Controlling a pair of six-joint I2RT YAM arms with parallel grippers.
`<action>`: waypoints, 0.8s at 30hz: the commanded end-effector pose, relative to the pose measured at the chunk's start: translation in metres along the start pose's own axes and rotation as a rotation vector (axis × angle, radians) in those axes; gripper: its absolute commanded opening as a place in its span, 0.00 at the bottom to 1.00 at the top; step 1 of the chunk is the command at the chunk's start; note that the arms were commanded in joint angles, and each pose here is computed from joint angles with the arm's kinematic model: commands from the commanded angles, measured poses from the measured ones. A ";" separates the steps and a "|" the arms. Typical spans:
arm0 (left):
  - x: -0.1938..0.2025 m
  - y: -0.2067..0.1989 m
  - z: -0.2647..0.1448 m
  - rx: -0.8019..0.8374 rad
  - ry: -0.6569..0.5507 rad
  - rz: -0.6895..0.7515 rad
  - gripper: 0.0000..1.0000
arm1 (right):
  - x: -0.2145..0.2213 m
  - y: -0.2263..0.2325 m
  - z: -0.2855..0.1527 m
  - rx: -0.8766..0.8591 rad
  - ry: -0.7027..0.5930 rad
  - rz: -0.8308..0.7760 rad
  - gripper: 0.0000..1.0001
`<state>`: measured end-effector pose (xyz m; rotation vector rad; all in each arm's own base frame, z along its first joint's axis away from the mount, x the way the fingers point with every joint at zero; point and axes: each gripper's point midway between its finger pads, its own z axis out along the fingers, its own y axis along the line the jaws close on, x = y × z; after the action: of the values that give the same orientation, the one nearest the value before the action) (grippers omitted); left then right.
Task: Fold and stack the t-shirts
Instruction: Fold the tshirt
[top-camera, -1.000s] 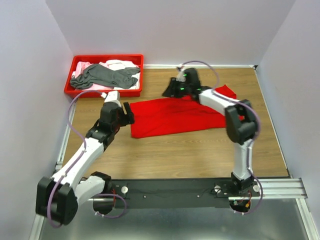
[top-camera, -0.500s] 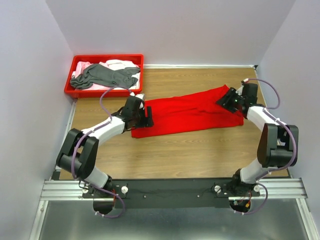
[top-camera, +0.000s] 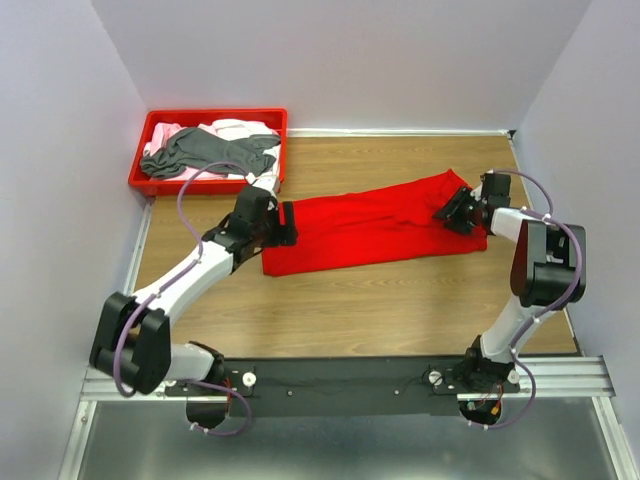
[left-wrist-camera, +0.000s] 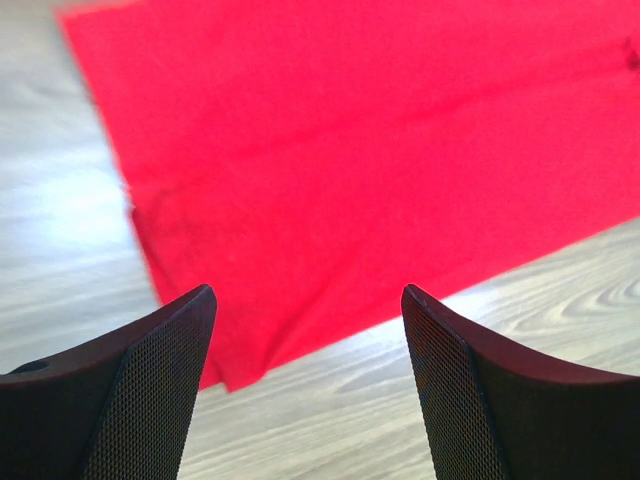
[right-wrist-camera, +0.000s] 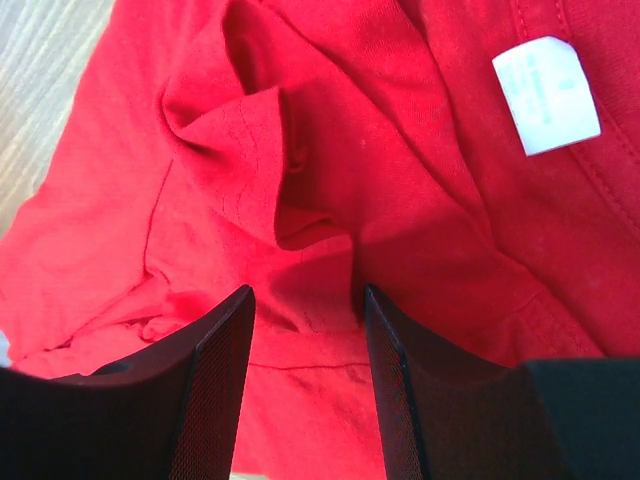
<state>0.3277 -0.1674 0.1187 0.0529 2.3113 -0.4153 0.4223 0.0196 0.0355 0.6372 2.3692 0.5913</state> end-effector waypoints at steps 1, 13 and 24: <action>-0.029 0.020 -0.018 -0.101 -0.127 0.065 0.83 | -0.008 0.007 0.006 -0.044 0.001 0.016 0.55; -0.028 0.028 -0.020 -0.102 -0.182 0.054 0.83 | -0.017 0.043 0.009 -0.198 0.039 0.005 0.19; -0.028 0.030 -0.018 -0.104 -0.180 0.058 0.83 | -0.042 0.101 0.047 -0.276 0.039 -0.033 0.08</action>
<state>0.3375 -0.1342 0.1445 0.0267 2.1516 -0.2790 0.4945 0.0676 0.0777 0.4789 2.2703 0.8550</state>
